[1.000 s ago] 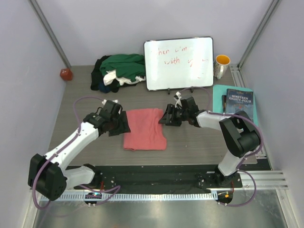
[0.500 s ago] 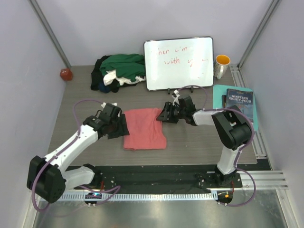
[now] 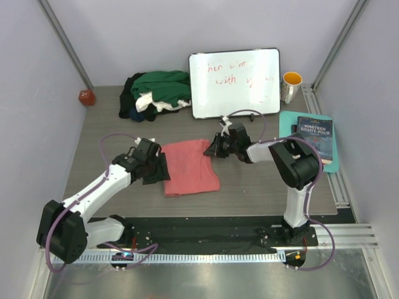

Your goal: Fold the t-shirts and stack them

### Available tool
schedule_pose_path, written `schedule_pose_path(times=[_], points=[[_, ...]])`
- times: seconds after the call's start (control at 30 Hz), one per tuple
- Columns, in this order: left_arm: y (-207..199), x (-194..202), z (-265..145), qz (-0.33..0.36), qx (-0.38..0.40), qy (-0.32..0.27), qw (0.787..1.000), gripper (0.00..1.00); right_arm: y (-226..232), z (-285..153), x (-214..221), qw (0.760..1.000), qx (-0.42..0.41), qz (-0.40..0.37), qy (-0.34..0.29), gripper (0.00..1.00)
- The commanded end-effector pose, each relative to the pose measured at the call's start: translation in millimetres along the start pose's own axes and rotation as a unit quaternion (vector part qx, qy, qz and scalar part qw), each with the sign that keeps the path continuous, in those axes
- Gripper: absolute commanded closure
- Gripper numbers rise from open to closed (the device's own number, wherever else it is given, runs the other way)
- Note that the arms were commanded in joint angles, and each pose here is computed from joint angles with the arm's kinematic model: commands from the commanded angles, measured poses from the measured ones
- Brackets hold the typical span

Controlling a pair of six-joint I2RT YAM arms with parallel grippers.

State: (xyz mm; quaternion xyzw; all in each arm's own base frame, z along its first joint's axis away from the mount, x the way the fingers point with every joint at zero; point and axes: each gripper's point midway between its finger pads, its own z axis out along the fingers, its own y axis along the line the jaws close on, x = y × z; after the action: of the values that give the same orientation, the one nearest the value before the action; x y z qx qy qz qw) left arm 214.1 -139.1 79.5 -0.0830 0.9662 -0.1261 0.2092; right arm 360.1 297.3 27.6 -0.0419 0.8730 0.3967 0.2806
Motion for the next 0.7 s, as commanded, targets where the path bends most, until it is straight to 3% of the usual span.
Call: schedule_pose_path(times=[0.0, 0.3, 0.67], points=[[-9.3, -8.2, 3.0, 0.007, 0.018, -0.013, 1.000, 0.39, 9.8, -4.4, -22.7, 0.998, 0.021, -0.043, -0.042, 0.99], [-17.7, -20.0, 1.2, 0.008, 0.030, -0.030, 0.999, 0.40, 65.3, -49.2, -51.5, 0.988, 0.038, -0.121, -0.086, 0.99], [-18.2, -47.2, -15.0, 0.008, 0.014, -0.083, 0.996, 0.38, 217.6, -144.7, -122.9, 0.966, -0.061, -0.200, -0.154, 0.99]])
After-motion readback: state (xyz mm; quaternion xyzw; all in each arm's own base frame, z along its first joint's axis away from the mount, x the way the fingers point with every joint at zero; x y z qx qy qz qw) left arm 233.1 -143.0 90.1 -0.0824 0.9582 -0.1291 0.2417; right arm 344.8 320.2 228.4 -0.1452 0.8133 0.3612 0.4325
